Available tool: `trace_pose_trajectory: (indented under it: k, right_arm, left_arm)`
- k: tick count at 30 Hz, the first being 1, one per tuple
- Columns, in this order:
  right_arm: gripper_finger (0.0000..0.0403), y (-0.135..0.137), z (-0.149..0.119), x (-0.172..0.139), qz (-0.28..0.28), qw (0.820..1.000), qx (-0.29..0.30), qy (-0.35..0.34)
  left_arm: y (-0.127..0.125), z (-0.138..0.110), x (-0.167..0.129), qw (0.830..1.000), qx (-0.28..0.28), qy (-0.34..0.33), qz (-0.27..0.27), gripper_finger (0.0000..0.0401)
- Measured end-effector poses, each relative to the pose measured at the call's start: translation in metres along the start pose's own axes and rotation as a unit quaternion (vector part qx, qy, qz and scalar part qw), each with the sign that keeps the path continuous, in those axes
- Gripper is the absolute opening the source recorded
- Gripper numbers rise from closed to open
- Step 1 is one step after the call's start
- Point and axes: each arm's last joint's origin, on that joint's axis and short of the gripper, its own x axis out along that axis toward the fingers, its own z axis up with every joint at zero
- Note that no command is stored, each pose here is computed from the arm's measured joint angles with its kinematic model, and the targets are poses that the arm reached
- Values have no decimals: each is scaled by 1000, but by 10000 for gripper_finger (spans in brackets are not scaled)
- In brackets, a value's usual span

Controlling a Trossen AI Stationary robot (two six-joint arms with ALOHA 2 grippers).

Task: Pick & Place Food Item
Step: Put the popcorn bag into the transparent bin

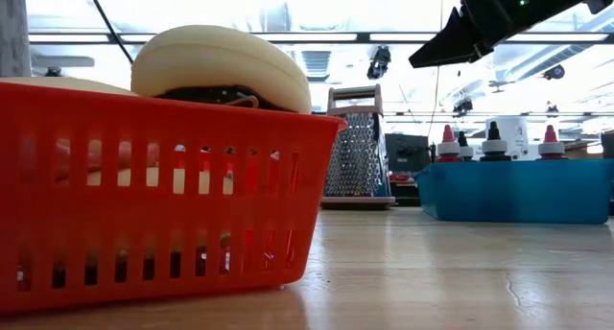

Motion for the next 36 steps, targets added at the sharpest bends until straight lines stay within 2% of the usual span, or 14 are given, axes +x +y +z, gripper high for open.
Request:
trace_pose_trajectory:
  k: [3,6,11,15,22,27,32,36]
  right_arm:
    - [230,0,0,0,0,1000,-2,0]
    - [230,0,0,0,0,1000,-2,0]
    - [230,0,0,0,0,1000,-2,0]
    - [230,0,0,0,0,1000,-3,0]
    - [230,0,0,0,0,1000,-4,0]
    - [231,0,0,0,0,1000,-4,0]
    - [231,0,0,0,0,1000,-2,0]
    - [231,0,0,0,0,1000,-2,0]
  left_arm:
    - [-1,2,-3,1000,9,-8,-25,0]
    - [0,3,-2,999,22,-9,-25,0]
    - [2,2,7,999,24,15,-21,0]
    - [-2,2,7,998,25,30,-49,0]
    - [-9,6,7,994,58,34,-91,0]
    - [-2,13,9,991,94,43,-82,0]
    - [12,16,34,989,102,88,-59,0]
    - [23,14,59,985,104,113,-75,0]
